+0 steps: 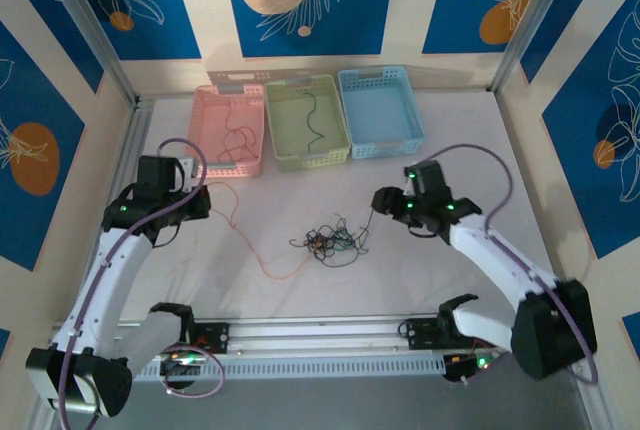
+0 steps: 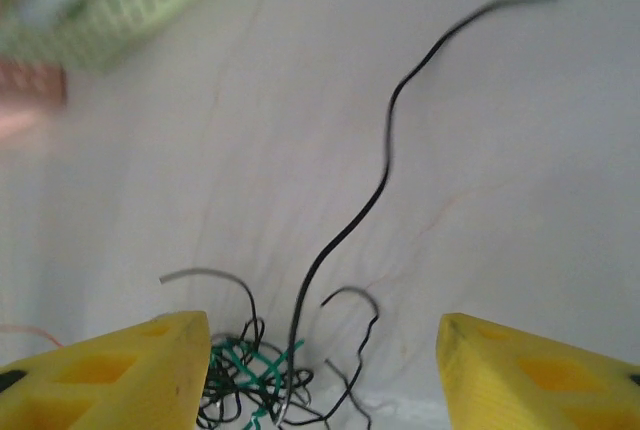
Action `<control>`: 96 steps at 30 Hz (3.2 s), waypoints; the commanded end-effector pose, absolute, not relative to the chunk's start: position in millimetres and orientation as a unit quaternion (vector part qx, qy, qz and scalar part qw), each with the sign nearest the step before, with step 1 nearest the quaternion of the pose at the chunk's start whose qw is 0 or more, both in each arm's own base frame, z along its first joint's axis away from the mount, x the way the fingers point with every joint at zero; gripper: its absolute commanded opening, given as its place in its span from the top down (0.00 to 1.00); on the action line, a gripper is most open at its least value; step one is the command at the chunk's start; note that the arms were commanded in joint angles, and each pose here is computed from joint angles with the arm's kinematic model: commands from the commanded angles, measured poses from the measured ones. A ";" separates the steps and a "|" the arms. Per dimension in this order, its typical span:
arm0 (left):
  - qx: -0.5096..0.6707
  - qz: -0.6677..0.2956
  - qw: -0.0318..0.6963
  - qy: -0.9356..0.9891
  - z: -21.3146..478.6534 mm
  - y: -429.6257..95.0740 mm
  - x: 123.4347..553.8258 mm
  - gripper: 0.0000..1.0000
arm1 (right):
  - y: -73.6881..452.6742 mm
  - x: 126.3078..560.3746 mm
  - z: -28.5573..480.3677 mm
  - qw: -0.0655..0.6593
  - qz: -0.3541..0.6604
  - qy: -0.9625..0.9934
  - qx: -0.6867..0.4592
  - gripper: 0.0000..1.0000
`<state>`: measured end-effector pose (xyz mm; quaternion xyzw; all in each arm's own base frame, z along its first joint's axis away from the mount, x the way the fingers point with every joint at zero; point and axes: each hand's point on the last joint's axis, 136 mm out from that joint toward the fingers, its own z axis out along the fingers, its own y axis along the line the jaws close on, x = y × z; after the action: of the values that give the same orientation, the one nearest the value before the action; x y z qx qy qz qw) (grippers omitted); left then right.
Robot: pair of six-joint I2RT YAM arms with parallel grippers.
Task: Untangle the cables
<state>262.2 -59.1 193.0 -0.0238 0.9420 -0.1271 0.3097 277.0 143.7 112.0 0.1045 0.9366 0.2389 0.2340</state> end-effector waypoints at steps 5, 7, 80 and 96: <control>-0.014 -0.118 0.313 0.942 189.7 -58.6 264.6 0.97 | 174.2 286.3 79.6 0.187 0.225 0.952 0.087 0.49; -0.013 -0.118 0.311 0.943 188.9 -58.8 264.7 0.97 | 174.8 286.6 68.8 0.170 0.217 0.957 0.091 0.53; 0.157 -0.037 0.379 0.911 224.1 -142.8 210.9 1.00 | 159.1 287.6 58.4 0.169 0.295 0.931 0.136 1.00; 0.070 -0.034 0.537 0.840 392.5 -86.9 235.2 1.00 | 159.3 287.9 58.3 0.170 0.295 0.930 0.137 1.00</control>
<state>219.9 -76.4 374.1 0.0523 0.8474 -0.0437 0.5266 289.4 159.0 55.1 0.1332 0.9336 0.2865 0.1688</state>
